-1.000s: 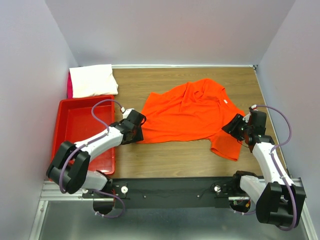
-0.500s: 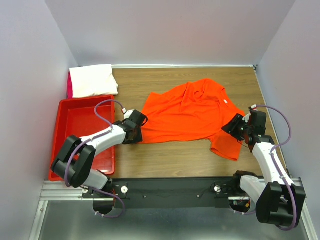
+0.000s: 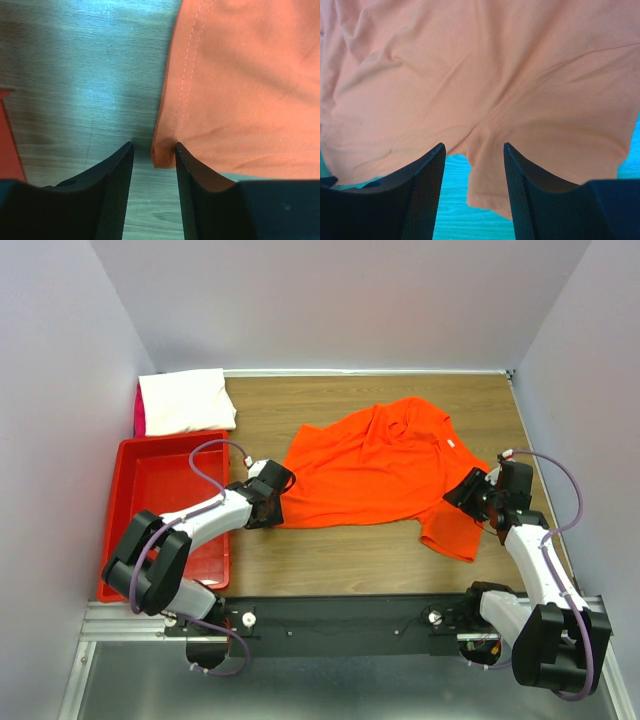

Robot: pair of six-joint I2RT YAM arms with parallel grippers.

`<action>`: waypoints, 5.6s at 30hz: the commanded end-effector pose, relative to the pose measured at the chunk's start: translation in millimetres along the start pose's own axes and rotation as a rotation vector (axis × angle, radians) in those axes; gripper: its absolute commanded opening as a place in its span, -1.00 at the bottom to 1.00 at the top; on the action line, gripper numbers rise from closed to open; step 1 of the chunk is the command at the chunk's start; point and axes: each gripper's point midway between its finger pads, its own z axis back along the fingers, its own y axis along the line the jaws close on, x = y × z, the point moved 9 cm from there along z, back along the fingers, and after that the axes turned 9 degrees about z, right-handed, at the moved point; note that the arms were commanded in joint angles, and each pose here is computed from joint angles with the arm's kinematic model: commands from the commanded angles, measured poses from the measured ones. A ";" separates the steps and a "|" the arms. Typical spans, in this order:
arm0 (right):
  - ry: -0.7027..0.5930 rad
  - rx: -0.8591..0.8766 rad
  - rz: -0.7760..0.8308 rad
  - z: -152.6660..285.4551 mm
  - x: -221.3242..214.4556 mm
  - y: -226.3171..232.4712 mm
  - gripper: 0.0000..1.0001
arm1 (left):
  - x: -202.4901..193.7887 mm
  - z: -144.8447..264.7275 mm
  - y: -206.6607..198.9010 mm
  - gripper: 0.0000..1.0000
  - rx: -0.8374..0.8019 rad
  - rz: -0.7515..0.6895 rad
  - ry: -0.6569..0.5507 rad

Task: Fold and stack the t-shirts
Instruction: Flatten the tshirt out

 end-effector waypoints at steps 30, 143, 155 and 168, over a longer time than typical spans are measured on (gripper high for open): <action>0.032 0.016 -0.022 5.0 -3.5 8.4 0.15 | 33.6 -4.6 9.2 -1.00 0.114 -0.068 -0.054; -1.365 -0.283 0.339 407.0 271.5 138.5 -0.99 | 201.1 448.5 20.0 -1.00 -0.753 -0.030 -1.184; -0.802 -0.167 0.533 183.8 276.4 107.3 -0.99 | 227.0 239.7 -46.1 -1.00 -0.470 -0.071 -0.822; -0.370 -0.151 0.438 -105.9 187.2 13.3 -0.99 | 231.8 -45.4 -91.7 -1.00 -0.245 -0.150 -0.384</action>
